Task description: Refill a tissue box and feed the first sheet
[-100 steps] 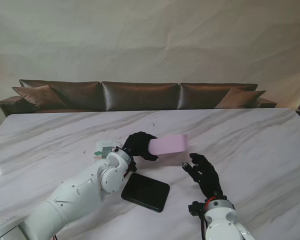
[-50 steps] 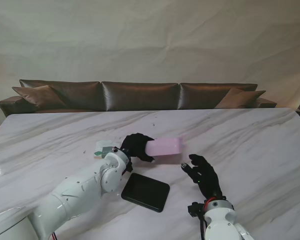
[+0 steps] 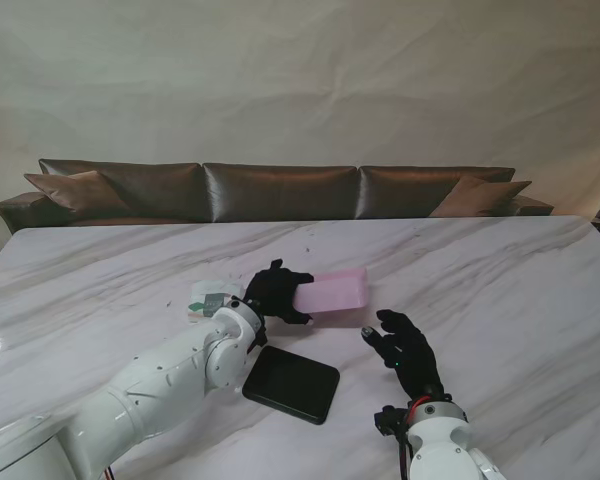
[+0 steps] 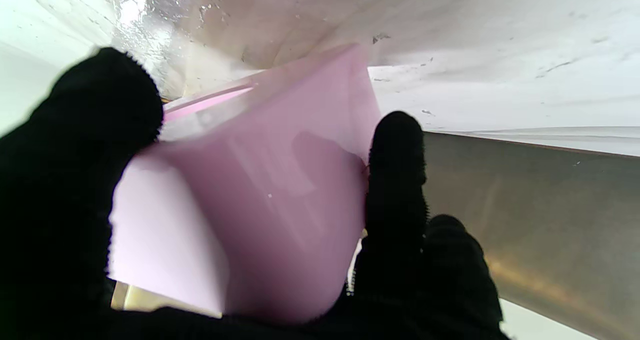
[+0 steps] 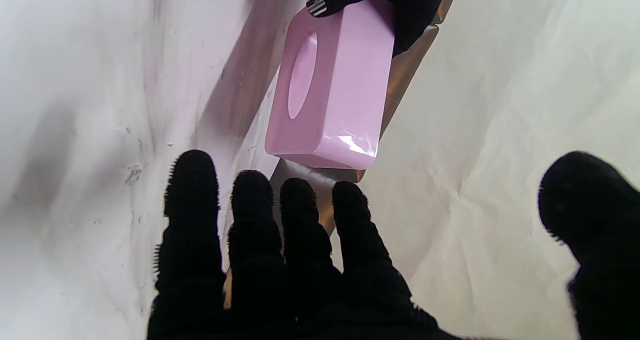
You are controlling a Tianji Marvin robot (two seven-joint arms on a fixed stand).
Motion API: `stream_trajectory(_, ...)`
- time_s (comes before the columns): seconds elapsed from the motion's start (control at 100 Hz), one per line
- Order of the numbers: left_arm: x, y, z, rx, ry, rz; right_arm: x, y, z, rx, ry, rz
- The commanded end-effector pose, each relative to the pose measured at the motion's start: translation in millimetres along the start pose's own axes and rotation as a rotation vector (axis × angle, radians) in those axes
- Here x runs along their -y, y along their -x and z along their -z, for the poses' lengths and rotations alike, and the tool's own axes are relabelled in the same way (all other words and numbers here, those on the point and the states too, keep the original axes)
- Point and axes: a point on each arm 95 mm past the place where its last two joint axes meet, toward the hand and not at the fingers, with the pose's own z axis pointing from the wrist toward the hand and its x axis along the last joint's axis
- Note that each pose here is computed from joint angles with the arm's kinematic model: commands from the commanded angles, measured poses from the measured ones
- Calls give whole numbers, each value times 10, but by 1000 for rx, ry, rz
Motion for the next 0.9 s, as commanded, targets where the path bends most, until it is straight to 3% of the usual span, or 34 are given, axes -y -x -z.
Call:
stream_trajectory(0.0, 2, -30, 12, -7, 40, -7, 31, -19, 18, 1, -16, -7)
stream_trajectory(0.29, -23, -37, 42, -4, 134, -44, 32, -36, 9, -7, -18, -12)
stream_trajectory(0.71, -29, -98, 46, 7, 161, -20, 26, -28, 13, -2, -20, -14)
stream_trajectory(0.89, 21, -146, 93, 7, 133, 2, 37, -23, 11, -1, -22, -19)
